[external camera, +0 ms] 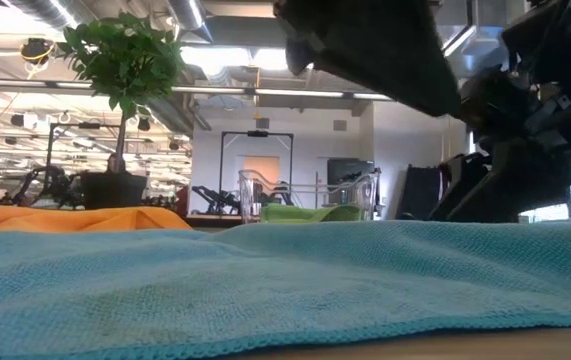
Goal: Fold microfiber towels
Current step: Fold the top left blue microfiber towel
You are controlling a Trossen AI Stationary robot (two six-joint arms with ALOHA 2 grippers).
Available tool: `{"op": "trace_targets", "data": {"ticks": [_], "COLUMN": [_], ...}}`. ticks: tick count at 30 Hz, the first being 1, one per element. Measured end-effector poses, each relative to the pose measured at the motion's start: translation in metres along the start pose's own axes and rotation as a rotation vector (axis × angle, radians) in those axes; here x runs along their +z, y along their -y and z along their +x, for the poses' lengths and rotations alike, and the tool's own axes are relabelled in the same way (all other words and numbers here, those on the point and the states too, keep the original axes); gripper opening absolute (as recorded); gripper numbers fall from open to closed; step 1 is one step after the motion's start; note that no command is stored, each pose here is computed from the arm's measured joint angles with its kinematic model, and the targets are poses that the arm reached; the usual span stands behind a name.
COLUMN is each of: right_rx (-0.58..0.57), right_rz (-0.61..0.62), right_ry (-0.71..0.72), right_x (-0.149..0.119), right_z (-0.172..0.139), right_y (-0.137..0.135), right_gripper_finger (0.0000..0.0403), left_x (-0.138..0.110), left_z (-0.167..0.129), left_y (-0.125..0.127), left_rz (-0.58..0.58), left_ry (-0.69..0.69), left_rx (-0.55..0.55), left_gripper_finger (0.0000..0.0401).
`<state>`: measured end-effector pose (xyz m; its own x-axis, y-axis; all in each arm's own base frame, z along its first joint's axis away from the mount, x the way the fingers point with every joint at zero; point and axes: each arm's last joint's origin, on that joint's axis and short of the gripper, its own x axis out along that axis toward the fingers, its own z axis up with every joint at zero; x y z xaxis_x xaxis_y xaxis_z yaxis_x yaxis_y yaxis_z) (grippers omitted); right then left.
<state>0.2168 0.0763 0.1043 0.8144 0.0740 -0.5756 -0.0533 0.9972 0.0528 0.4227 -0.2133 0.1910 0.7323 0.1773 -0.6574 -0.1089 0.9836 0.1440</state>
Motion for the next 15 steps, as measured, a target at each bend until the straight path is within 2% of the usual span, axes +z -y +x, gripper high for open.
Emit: {"op": "trace_targets", "data": {"ticks": [2, 9, 15], "right_rx": [0.015, -0.004, -0.014], "right_rz": [-0.001, -0.015, -0.053], "right_ry": [-0.01, -0.065, -0.074], "right_x": [0.001, -0.006, -0.007], "right_z": [0.004, 0.016, 0.025], "right_y": [-0.002, -0.002, -0.004], "right_gripper_finger": [0.017, 0.017, 0.017], "left_x": [-0.005, -0.012, -0.014], "left_z": [-0.001, -0.002, -0.002], "left_y": [0.005, 0.019, 0.021], "left_rz": [0.027, -0.002, -0.004], "left_ry": [-0.011, -0.003, 0.014], "left_rx": [-0.005, -0.017, 0.024], "left_gripper_finger": [0.0016, 0.0006, 0.0001]}}
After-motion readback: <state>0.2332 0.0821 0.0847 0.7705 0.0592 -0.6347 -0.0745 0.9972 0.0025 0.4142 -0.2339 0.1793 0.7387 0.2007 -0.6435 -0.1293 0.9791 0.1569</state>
